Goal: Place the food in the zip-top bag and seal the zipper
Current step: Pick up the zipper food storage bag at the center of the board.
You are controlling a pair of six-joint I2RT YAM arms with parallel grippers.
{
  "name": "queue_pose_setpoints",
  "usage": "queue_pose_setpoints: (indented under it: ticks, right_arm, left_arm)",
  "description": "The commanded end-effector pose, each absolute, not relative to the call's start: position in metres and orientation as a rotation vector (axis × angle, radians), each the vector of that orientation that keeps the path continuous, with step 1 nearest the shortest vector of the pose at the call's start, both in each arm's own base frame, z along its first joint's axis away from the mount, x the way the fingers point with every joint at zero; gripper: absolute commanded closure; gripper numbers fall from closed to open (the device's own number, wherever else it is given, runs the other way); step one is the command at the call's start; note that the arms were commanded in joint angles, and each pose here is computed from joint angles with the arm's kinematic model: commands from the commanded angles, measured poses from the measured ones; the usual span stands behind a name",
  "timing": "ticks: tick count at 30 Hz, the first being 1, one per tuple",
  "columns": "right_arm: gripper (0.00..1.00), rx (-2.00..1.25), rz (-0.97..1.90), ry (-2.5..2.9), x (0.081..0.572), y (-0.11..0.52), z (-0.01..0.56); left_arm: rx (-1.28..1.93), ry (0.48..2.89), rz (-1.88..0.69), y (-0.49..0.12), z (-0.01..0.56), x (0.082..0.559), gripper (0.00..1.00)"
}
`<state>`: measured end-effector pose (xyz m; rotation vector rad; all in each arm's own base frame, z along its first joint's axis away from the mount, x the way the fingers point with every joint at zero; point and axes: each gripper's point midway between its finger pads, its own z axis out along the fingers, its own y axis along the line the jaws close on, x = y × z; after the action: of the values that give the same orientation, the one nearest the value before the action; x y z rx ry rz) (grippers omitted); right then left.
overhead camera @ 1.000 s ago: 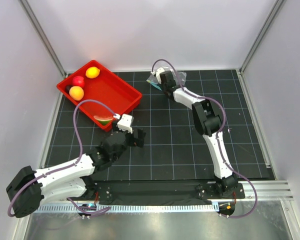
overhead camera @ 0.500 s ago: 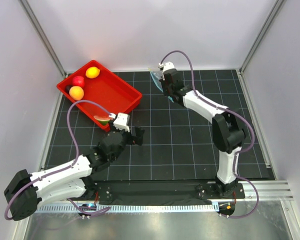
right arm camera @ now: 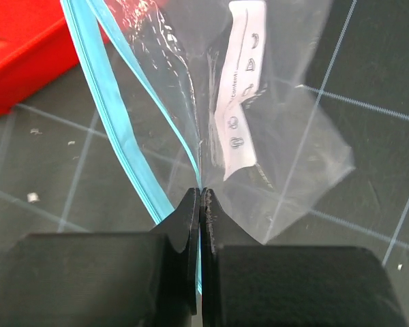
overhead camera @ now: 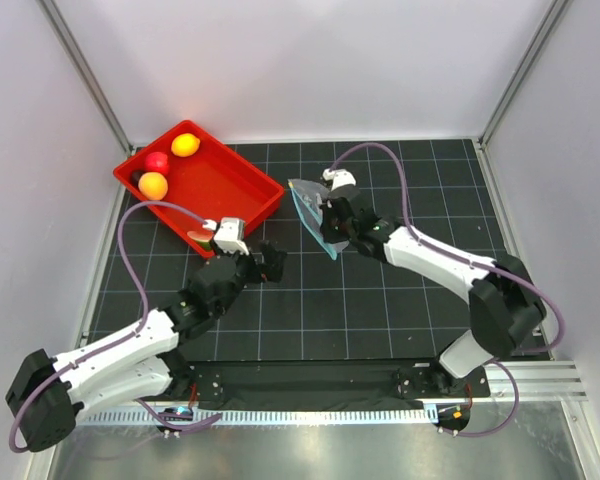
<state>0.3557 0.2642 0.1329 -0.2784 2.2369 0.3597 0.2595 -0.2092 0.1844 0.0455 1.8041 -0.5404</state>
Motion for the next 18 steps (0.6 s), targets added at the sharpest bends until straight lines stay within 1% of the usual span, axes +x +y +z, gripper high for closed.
queue_pose_setpoints:
  ticks: [1, 2, 5, 7, 10, 18]
  right_arm:
    - [0.99, -0.179, 0.491, 2.145, 0.346, 0.266, 0.177]
    - [0.99, -0.166, 0.494, 2.156, 0.342, 0.263, 0.178]
    - [0.99, -0.137, 0.512, 2.147, 0.334, 0.257, 0.188]
    - [0.99, -0.130, 0.524, 2.135, 0.330, 0.255, 0.195]
    - [0.99, -0.149, 0.546, 2.143, 0.323, 0.255, 0.197]
    - [0.99, -0.189, 0.615, 2.164, 0.308, 0.260, 0.195]
  left_arm:
    - [-0.035, 1.823, -0.723, -0.228, 0.214, 0.260, 0.00]
    - [-0.050, 1.851, -0.735, -0.229, 0.210, 0.264, 0.00]
    - [-0.086, 1.875, -0.875, -0.246, 0.218, 0.263, 0.02]
    - [-0.076, 1.858, -0.946, -0.258, 0.225, 0.264, 0.05]
    - [-0.083, 1.836, -0.972, -0.265, 0.232, 0.269, 0.08]
    - [-0.041, 1.822, -0.997, -0.281, 0.239, 0.278, 0.10]
